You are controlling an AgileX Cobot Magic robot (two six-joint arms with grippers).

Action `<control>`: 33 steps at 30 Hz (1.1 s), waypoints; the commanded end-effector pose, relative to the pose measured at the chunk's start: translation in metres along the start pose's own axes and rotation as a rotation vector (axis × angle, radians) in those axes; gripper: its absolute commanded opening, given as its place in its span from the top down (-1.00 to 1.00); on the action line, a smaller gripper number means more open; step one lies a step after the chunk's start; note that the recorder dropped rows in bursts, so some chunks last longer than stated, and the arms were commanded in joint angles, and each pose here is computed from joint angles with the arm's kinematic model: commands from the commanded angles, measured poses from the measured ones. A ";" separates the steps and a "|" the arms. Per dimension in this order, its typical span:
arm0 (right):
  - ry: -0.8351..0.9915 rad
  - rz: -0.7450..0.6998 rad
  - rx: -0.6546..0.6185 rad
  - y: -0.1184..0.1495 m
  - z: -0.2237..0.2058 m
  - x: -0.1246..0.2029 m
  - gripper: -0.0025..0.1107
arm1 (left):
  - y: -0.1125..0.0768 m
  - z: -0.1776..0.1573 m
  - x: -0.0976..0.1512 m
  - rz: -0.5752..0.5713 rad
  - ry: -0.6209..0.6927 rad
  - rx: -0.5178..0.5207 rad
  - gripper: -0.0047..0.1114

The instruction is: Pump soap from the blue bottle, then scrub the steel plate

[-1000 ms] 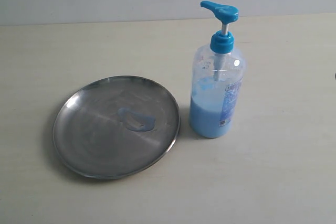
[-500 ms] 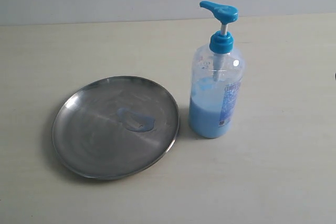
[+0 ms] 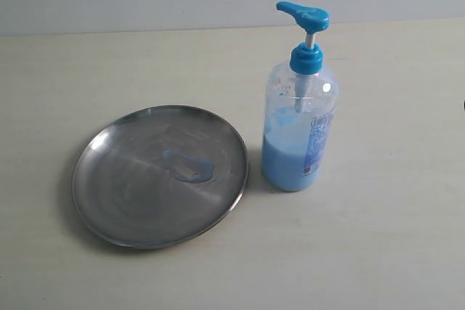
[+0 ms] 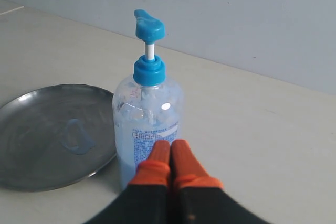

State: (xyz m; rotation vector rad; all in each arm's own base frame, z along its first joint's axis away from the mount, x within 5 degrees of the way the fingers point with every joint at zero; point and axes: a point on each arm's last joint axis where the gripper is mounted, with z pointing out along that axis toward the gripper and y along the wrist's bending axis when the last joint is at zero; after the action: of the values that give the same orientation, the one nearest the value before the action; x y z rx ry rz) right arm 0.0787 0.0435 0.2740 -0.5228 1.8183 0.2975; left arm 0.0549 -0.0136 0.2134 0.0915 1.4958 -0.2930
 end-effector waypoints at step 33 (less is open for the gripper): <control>-0.006 -0.004 -0.001 0.000 0.001 0.000 0.96 | 0.006 -0.005 0.029 -0.049 0.308 -0.080 0.92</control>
State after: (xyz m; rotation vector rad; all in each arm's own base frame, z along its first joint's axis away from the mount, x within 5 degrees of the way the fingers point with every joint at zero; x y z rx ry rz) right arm 0.0787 0.0435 0.2740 -0.5228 1.8183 0.2975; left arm 0.0533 -0.0102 0.1849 0.0439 1.8150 -0.2636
